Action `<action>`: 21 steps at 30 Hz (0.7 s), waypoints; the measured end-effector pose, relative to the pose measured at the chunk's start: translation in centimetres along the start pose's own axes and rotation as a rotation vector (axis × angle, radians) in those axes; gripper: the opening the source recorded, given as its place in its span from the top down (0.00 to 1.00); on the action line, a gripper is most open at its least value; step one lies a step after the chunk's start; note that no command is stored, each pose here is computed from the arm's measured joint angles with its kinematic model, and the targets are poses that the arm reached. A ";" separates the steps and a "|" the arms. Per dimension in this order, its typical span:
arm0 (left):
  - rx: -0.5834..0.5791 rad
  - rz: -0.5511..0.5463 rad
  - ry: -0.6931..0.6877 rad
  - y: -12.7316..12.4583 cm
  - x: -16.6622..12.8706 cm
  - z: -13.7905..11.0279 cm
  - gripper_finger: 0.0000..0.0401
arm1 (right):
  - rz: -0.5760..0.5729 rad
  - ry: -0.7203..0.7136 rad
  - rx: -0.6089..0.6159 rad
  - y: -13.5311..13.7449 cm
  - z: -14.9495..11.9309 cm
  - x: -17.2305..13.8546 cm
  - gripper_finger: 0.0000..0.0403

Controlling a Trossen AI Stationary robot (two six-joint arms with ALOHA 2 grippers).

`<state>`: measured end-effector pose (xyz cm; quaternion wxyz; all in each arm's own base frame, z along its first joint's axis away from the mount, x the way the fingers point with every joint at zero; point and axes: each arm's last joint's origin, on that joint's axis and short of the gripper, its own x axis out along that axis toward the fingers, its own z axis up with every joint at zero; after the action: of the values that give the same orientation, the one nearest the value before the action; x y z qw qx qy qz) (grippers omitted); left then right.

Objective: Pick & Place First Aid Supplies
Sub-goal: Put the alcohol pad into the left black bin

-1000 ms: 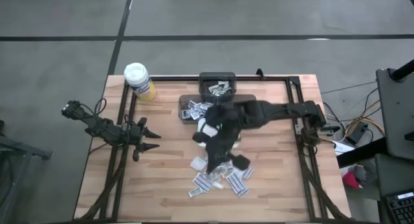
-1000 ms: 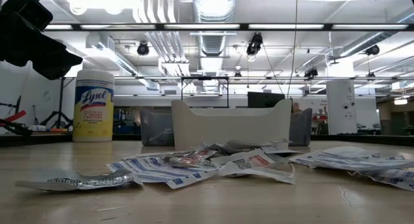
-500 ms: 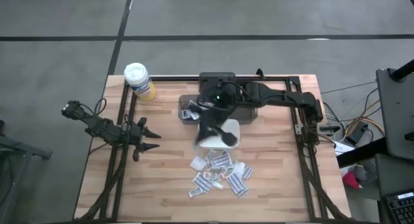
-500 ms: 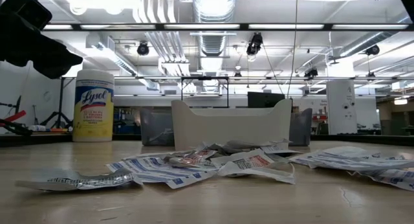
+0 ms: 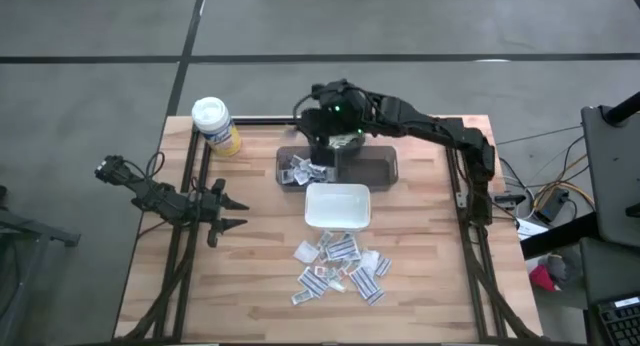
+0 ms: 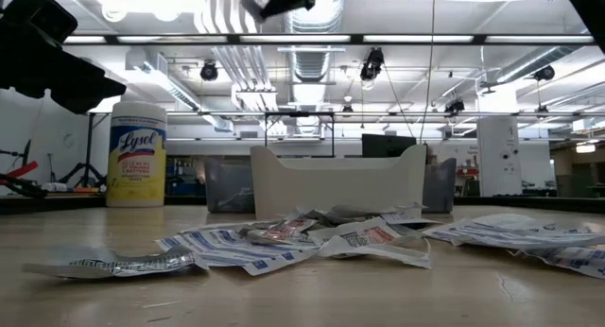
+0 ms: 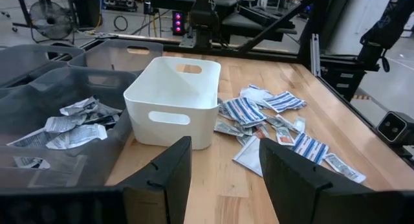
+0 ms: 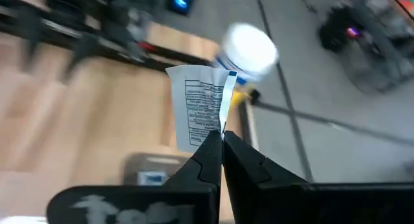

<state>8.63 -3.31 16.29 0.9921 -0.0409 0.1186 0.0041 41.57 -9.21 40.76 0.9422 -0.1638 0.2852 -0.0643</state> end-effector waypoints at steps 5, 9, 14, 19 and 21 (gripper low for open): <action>0.006 0.000 0.000 0.0 0.0 0.0 0.56 | -0.045 0.075 0.104 -1.8 -2.0 2.4 0.98; 0.008 0.001 0.001 0.0 0.0 0.0 0.56 | -0.035 0.163 0.159 -2.5 -4.0 4.8 0.98; 0.007 0.001 0.001 0.0 0.0 0.0 0.56 | 0.057 0.313 0.232 -2.2 -6.9 7.5 0.98; 0.008 0.001 0.001 0.0 0.0 0.0 0.56 | 0.133 0.435 0.268 -1.4 -9.1 9.5 0.98; 0.008 0.001 0.002 0.0 0.0 0.0 0.56 | 0.152 0.461 0.270 -1.1 -9.6 10.1 0.98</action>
<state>8.64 -3.32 16.27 0.9921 -0.0370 0.1195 0.0039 44.57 -15.00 28.38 0.8679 0.0040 0.4922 -0.0666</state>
